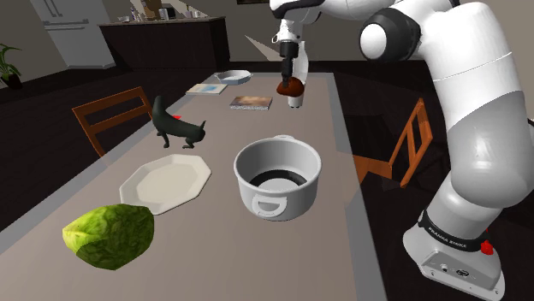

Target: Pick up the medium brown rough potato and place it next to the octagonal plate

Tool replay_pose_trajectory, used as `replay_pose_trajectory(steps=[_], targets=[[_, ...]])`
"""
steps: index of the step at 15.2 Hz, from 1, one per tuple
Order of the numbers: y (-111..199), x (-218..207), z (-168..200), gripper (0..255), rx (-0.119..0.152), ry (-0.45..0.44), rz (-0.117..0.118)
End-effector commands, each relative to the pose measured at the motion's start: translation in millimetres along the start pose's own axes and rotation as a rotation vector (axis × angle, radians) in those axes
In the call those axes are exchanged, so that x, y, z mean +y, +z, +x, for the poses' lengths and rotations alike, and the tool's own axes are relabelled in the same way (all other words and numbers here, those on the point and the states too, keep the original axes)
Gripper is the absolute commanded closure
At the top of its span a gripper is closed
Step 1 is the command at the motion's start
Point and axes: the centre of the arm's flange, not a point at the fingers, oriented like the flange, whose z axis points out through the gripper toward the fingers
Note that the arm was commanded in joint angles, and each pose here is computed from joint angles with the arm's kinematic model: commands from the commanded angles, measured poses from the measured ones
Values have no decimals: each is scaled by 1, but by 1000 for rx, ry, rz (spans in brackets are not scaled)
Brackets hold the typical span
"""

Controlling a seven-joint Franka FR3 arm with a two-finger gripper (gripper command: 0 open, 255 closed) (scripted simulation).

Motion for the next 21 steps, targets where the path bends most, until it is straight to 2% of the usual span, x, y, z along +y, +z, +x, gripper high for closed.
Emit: replay_pose_trajectory(steps=[1,21], targets=[[1,-13,4,255,0,0,0],[83,-251,85,255,0,0,0]])
